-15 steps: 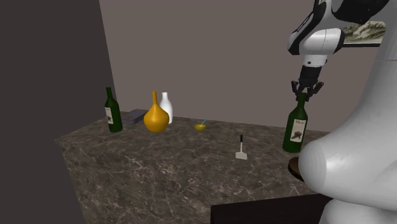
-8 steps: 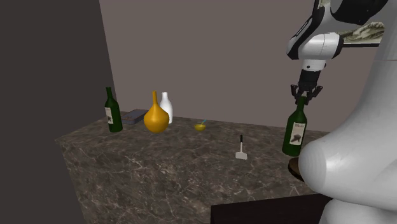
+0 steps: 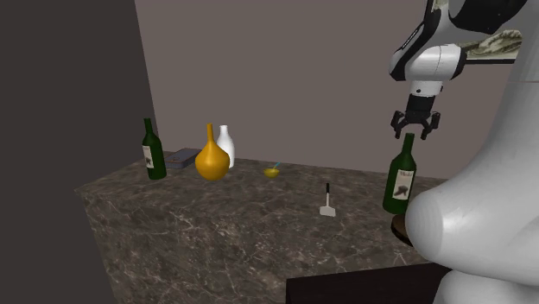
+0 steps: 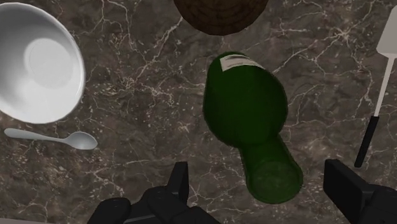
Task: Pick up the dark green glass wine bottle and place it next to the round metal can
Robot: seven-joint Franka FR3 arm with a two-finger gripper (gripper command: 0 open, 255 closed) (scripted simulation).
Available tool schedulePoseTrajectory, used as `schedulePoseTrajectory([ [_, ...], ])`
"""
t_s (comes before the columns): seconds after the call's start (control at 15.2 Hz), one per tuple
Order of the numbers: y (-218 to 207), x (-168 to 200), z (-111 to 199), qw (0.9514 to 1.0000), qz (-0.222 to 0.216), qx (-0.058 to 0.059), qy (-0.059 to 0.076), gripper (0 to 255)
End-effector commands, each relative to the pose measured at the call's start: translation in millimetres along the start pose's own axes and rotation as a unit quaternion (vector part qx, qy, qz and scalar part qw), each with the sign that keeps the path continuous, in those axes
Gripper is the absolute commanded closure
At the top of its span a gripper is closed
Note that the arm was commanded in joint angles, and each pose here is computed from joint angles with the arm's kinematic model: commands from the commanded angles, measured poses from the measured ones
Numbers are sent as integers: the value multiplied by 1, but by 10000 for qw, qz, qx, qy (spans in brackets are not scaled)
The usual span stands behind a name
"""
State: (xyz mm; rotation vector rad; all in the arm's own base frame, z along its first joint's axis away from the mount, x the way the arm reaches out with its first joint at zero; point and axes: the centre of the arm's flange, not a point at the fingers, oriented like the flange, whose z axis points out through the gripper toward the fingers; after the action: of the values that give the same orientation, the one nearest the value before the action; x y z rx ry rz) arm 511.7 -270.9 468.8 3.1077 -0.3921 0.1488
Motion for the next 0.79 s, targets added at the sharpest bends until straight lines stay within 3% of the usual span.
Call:
schedulePoseTrajectory([
  [0.0,0,0,0,10000,0,0,0,0],
  [0.26,0,0,-50,10000,0,0,0,0],
  [0.73,0,0,-50,10000,0,0,0,0],
])
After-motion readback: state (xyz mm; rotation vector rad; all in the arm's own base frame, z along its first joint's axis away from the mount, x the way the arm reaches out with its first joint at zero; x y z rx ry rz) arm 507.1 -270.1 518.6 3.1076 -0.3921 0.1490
